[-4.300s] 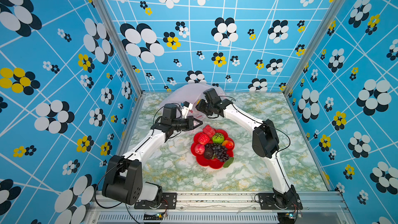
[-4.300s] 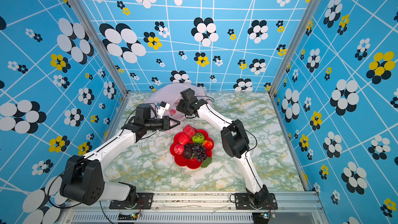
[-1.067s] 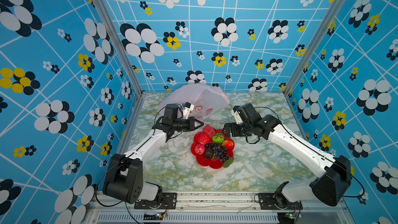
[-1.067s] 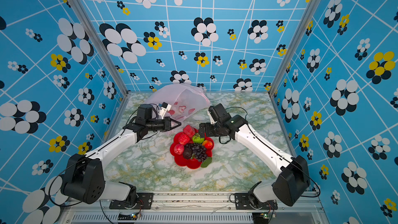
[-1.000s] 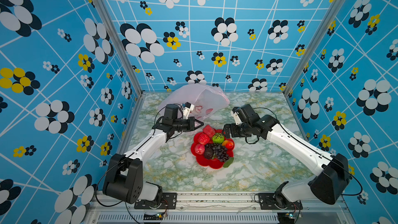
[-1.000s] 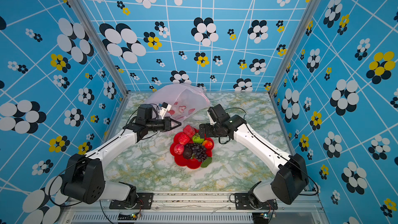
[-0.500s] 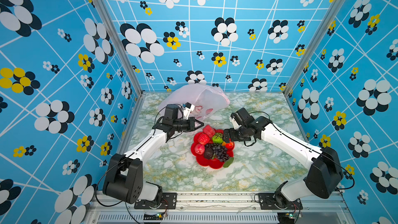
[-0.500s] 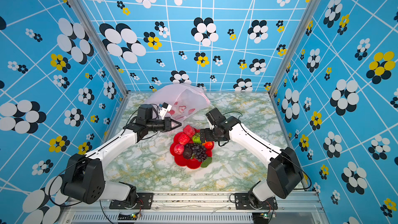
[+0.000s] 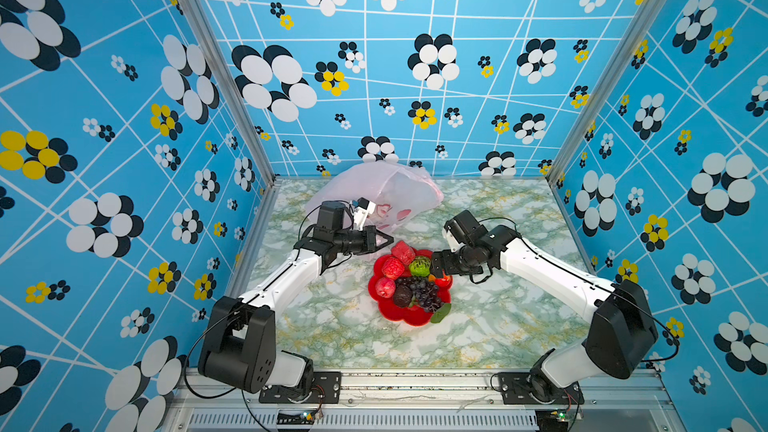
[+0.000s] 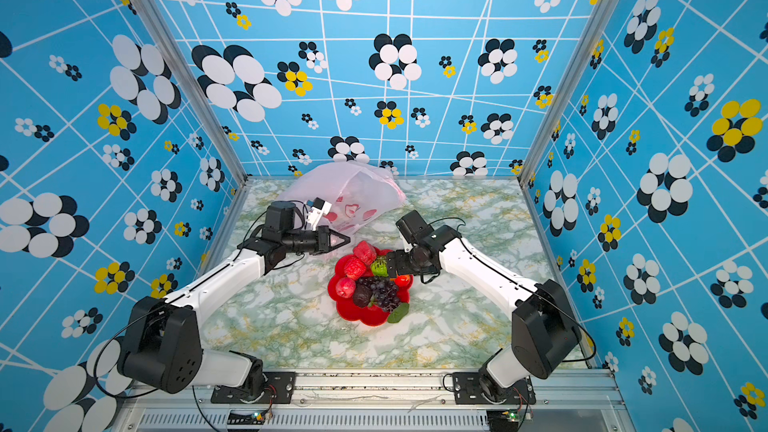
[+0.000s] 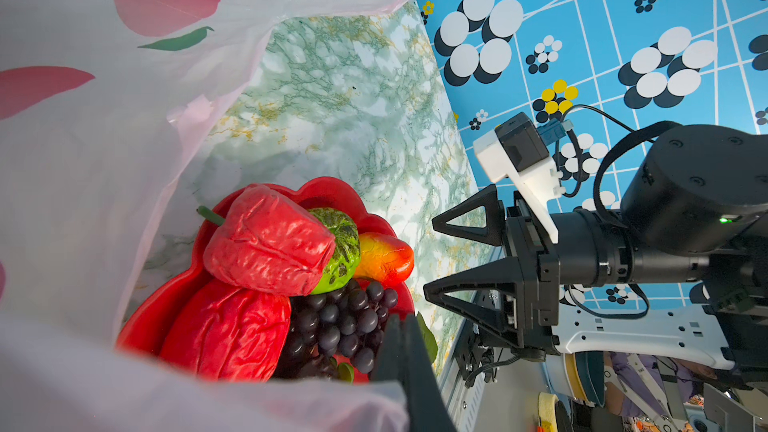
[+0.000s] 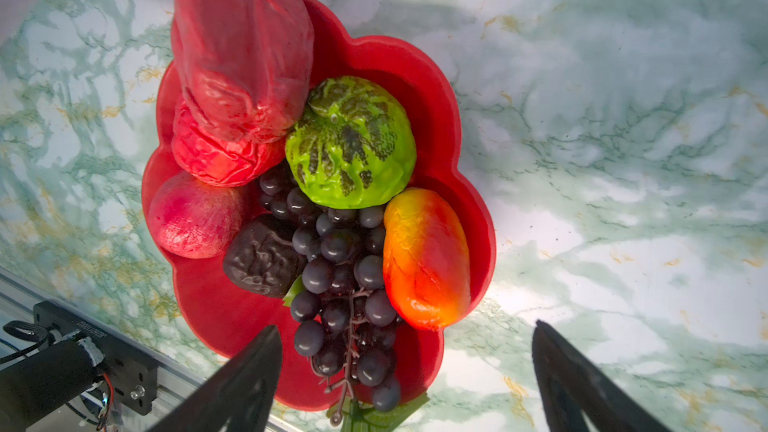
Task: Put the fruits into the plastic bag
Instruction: 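Lower the right gripper onto the second mango at the plate's edge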
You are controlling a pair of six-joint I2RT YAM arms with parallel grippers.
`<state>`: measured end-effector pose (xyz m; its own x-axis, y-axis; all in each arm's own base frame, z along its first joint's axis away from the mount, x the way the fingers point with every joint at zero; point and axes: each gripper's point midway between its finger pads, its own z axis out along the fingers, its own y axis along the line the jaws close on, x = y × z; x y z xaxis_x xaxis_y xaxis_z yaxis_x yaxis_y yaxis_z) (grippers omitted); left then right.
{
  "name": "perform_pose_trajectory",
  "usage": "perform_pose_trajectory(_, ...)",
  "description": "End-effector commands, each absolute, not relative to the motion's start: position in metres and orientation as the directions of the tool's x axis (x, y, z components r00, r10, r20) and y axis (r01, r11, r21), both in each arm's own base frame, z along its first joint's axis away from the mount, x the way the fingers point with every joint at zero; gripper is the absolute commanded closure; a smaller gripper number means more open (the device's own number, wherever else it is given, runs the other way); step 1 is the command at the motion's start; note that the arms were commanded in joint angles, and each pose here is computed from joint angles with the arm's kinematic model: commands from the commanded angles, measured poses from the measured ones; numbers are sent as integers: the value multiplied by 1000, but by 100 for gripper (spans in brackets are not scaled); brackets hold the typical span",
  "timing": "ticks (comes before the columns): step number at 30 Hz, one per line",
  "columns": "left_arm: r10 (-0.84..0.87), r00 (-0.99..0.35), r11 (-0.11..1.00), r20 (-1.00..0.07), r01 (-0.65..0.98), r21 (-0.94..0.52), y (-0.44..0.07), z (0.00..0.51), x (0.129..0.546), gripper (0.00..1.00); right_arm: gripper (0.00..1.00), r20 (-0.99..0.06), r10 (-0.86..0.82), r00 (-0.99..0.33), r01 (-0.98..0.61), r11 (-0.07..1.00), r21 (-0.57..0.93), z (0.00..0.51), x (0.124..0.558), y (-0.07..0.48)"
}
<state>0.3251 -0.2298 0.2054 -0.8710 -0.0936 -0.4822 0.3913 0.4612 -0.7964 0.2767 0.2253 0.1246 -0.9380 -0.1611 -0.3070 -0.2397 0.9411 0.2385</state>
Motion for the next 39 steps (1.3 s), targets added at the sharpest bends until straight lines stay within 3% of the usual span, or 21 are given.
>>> perform_pose_trajectory(1,-74,-876,468,-476,391,-792,-232,197,323,100,6,-255,-177,-951,-237,944,229,108,269,223)
perform_pose_trajectory(15,-74,-879,470,-470,385,-794,-232,195,324,100,10,-192,-189,-963,-229,949,217,88,265,224)
perform_pose_trajectory(28,-70,-878,470,-474,390,-792,-233,196,323,100,25,-164,-193,-967,-228,945,234,78,266,231)
perform_pose_trajectory(37,-70,-876,470,-478,394,-790,-232,197,323,100,27,-167,-188,-968,-224,946,236,75,271,234)
perform_pose_trajectory(39,-69,-875,470,-480,396,-789,-233,198,322,100,32,-169,-184,-968,-220,947,233,75,273,235)
